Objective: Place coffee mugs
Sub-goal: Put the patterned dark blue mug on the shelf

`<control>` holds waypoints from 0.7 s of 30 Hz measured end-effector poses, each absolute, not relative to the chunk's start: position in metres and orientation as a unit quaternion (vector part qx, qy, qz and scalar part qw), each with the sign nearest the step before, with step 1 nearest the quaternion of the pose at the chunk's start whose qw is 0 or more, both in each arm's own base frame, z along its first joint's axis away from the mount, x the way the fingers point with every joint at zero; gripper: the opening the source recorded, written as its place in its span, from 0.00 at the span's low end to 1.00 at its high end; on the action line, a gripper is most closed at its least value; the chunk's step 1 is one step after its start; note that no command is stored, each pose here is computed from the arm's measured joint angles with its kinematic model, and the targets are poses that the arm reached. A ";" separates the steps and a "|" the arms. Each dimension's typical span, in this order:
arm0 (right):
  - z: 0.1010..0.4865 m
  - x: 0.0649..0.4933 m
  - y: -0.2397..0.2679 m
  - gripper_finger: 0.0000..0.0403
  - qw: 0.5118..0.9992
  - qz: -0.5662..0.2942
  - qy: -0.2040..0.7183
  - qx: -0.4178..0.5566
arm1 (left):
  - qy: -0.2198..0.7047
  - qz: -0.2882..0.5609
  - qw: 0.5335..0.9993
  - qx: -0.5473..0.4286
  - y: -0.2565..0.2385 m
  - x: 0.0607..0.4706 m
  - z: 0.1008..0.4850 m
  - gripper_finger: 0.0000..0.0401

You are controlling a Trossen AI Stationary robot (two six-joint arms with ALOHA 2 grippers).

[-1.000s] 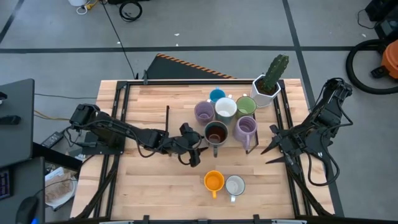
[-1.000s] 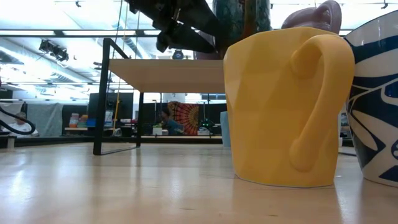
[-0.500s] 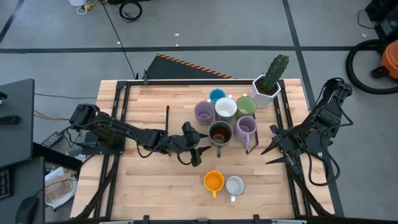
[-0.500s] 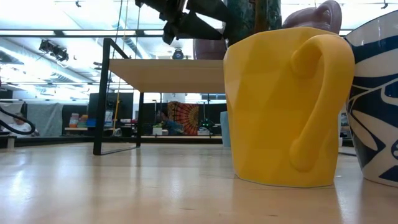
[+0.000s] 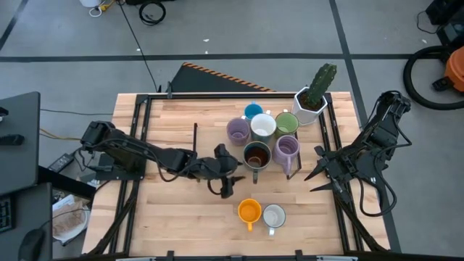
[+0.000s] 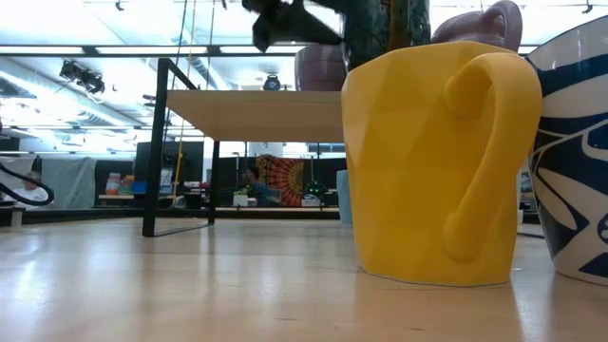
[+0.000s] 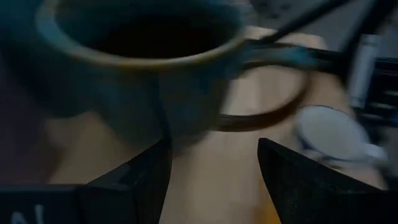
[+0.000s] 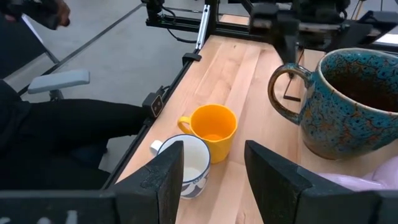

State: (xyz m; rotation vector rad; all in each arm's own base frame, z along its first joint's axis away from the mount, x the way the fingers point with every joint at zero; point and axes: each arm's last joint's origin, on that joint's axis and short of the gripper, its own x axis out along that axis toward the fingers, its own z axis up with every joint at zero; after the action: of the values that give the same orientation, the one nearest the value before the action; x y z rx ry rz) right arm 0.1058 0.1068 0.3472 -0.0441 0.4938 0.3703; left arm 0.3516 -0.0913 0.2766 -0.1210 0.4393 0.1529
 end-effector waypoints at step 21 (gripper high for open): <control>0.347 0.106 0.107 0.44 0.952 0.183 0.242 -0.025 | 0.192 0.023 0.975 -0.114 -0.117 0.374 0.264 0.60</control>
State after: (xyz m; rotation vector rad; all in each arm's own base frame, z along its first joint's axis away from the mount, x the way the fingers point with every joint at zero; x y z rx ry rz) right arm 0.1058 0.1069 0.3471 -0.0499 0.4928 0.3729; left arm 0.3741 -0.1165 0.2644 -0.2290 0.3865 0.0470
